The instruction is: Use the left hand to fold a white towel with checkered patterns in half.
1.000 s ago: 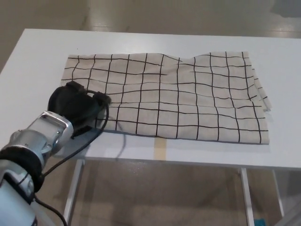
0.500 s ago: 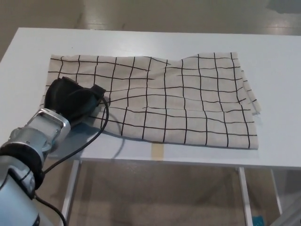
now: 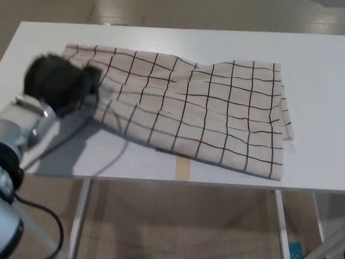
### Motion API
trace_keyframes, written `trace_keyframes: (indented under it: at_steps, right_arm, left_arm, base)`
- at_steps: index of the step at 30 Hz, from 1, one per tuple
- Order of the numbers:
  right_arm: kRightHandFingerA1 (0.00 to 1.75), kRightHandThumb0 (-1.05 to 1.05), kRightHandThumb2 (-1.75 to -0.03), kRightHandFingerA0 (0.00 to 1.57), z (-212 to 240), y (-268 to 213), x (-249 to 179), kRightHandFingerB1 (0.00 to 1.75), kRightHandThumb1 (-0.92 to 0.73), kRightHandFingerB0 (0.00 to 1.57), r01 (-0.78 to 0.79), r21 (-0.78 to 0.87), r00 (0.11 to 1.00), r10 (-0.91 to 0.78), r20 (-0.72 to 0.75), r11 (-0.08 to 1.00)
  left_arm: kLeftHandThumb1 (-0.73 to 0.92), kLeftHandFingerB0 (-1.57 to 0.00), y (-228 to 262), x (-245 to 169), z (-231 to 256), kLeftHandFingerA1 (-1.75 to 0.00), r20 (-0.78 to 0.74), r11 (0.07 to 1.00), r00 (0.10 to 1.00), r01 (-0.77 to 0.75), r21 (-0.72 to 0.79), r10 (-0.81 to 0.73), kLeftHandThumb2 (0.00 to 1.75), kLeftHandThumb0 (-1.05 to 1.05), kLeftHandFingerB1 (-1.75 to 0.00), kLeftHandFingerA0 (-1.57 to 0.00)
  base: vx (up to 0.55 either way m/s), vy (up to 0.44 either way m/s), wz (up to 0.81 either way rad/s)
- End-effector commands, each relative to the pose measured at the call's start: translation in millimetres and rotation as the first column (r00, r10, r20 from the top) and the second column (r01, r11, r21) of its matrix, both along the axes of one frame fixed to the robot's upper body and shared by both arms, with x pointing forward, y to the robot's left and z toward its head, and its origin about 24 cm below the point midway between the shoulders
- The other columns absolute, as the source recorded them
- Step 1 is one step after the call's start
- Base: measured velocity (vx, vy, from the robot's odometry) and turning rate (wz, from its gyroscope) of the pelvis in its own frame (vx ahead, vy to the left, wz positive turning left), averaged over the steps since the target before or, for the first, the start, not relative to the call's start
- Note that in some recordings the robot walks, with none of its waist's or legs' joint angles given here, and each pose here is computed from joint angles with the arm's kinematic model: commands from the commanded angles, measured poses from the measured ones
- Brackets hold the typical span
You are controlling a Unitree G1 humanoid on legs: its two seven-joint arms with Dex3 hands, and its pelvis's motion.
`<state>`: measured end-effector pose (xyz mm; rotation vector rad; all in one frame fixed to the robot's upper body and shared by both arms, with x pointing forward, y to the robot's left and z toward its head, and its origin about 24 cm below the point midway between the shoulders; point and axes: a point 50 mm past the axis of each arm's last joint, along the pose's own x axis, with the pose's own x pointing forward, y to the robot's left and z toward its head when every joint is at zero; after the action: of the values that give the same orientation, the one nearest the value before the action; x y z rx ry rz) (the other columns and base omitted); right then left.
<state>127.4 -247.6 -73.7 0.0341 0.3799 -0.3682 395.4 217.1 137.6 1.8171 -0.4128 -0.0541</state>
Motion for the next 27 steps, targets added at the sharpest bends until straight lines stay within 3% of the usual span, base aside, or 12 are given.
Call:
trace_keyframes:
  at_steps: [1,7,9,10,11,13,15,17,18,19,20,27]
  right_arm:
    - [0.4,-0.33,-0.64,0.26,0,-3,-6,0.34,-0.77,0.32,0.0,-0.018,1.0,0.0,-0.009,1.0]
    - [0.4,-0.33,-0.63,0.28,-2,-3,-9,0.34,-0.77,0.33,0.004,-0.013,1.0,-0.004,-0.019,1.0]
    - [0.4,-0.33,-0.63,0.29,-2,-2,-9,0.34,-0.77,0.34,0.003,-0.011,1.0,-0.003,-0.019,1.0]
    - [0.4,-0.34,-0.63,0.29,-3,-2,-9,0.34,-0.77,0.34,0.003,-0.01,1.0,-0.004,-0.022,1.0]
    - [0.4,-0.34,-0.64,0.28,-3,-2,-11,0.34,-0.77,0.34,0.003,-0.009,1.0,-0.003,-0.024,1.0]
    - [0.4,-0.34,-0.63,0.28,-2,-1,-11,0.34,-0.77,0.33,0.001,-0.008,1.0,-0.002,-0.023,1.0]
    - [0.4,-0.34,-0.63,0.28,-2,-1,-10,0.34,-0.77,0.33,0.001,-0.006,1.0,-0.002,-0.023,1.0]
    - [0.4,-0.34,-0.63,0.29,-2,0,-10,0.34,-0.77,0.34,0.004,-0.004,1.0,-0.005,-0.022,1.0]
    - [0.4,-0.34,-0.63,0.28,-1,0,-10,0.34,-0.77,0.34,0.004,-0.008,1.0,-0.004,-0.022,1.0]
    - [0.4,-0.35,-0.63,0.29,-1,0,-10,0.34,-0.77,0.34,0.003,-0.008,1.0,-0.003,-0.022,1.0]
    - [0.4,-0.35,-0.63,0.29,-1,0,-9,0.34,-0.77,0.34,0.0,-0.007,1.0,0.0,-0.023,1.0]
    - [0.4,-0.35,-0.63,0.29,2,0,-3,0.34,-0.77,0.35,-0.02,-0.015,1.0,0.02,-0.017,1.0]
  left_arm:
    - [0.63,-0.66,5,6,44,-1.72,0.149,1.0,0.989,0.016,0.001,-0.016,0.56,-0.21,-1.61,-0.78]
    - [0.62,-0.62,-4,10,68,-1.75,0.252,0.992,0.964,0.058,0.108,-0.084,0.55,-0.21,-1.65,-0.77]
    - [0.65,-0.58,-12,12,75,-1.75,0.25,0.986,0.961,0.083,0.144,-0.118,0.58,-0.26,-1.58,-0.8]
    - [0.55,-0.65,-18,13,79,-1.75,0.255,0.981,0.957,0.098,0.168,-0.14,0.54,-0.24,-1.62,-0.78]
    - [0.54,-0.83,-30,15,82,-1.75,0.25,0.967,0.95,0.13,0.221,-0.185,0.54,-0.28,-1.32,-0.78]
    - [0.53,-0.85,-41,17,86,-1.74,0.245,0.95,0.945,0.147,0.275,-0.217,0.53,-0.27,-1.27,-0.77]
    - [0.53,-0.78,-54,18,90,-1.74,0.252,0.935,0.932,0.178,0.308,-0.261,0.54,-0.26,-1.4,-0.78]
    - [0.53,-0.77,-66,18,94,-1.74,0.263,0.925,0.916,0.215,0.315,-0.302,0.54,-0.28,-1.42,-0.79]
    - [0.37,-0.85,-73,17,96,-1.45,0.275,0.918,0.903,0.24,0.316,-0.331,0.71,-0.33,-1.27,-1.13]
    - [0.53,-0.96,-79,17,97,-1.75,0.278,0.913,0.893,0.263,0.314,-0.353,0.53,-0.32,-1.08,-0.77]
    - [0.52,-1.01,-94,15,98,-1.74,0.283,0.89,0.865,0.319,0.325,-0.413,0.56,-0.37,-0.55,-0.81]
    - [0.47,-0.9,-134,8,96,-1.68,0.255,0.798,0.786,0.436,0.417,-0.563,0.56,-0.37,-0.5,-0.89]
  base:
    - [0.0,0.0,0.0]
    - [0.0,0.0,0.0]
    - [0.0,0.0,0.0]
    - [0.0,0.0,0.0]
    - [0.0,0.0,0.0]
    - [0.0,0.0,0.0]
    - [0.0,0.0,0.0]
    - [0.0,0.0,0.0]
    - [0.0,0.0,0.0]
    - [0.0,0.0,0.0]
    - [0.0,0.0,0.0]
    - [0.0,0.0,0.0]
